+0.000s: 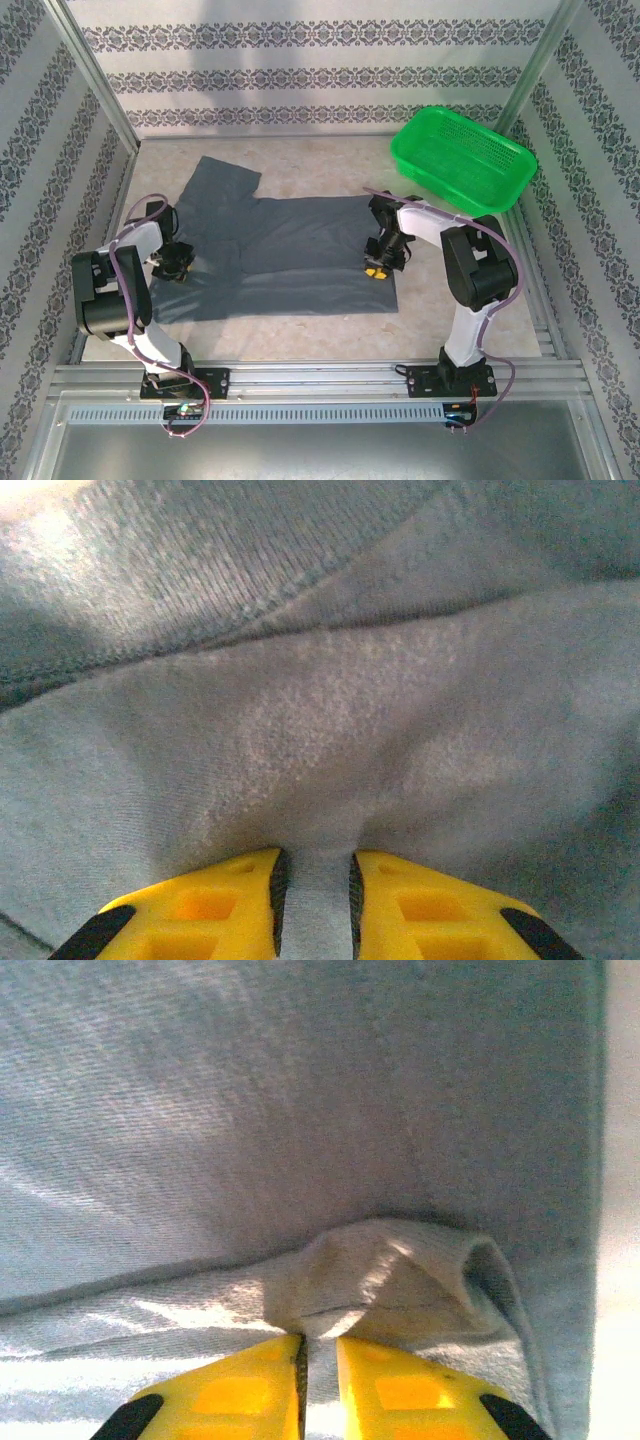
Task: Fold and stack the t-shirts
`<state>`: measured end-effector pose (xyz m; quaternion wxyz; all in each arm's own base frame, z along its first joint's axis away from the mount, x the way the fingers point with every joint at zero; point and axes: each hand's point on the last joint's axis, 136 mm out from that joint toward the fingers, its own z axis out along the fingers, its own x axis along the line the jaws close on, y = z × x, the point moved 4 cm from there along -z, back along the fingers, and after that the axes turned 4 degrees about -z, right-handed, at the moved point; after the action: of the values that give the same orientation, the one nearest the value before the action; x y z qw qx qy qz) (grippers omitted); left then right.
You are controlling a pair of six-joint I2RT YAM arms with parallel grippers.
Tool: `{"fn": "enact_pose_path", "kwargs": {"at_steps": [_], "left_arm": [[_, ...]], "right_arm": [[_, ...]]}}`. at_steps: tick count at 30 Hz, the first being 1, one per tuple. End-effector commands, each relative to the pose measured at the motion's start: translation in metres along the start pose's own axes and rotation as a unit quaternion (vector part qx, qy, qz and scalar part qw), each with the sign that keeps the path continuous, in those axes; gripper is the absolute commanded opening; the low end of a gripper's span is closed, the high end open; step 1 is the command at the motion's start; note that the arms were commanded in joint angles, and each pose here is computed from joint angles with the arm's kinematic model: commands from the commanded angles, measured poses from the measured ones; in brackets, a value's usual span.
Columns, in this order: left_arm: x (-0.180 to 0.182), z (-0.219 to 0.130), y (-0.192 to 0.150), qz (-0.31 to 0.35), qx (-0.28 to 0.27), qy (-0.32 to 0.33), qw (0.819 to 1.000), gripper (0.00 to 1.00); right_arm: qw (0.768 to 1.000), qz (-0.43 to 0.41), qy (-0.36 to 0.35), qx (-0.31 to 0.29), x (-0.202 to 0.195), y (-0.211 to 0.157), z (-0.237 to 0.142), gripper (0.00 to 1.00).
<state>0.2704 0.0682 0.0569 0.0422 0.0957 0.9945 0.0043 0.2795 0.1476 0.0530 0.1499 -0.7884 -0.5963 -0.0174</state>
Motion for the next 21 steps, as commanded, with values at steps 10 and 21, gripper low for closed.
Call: {"fn": "enact_pose_path", "kwargs": {"at_steps": [10,21], "left_arm": [[-0.059,-0.071,0.032,0.082,-0.1,-0.066,0.989,0.4],[-0.222,-0.067,0.072,0.157,-0.135,-0.224,0.952,0.43]], "right_arm": [[0.992,-0.019,0.068,-0.109,0.029,0.032,-0.058,0.34],[0.965,-0.038,0.119,-0.232,0.062,0.116,-0.101,0.35]]}}
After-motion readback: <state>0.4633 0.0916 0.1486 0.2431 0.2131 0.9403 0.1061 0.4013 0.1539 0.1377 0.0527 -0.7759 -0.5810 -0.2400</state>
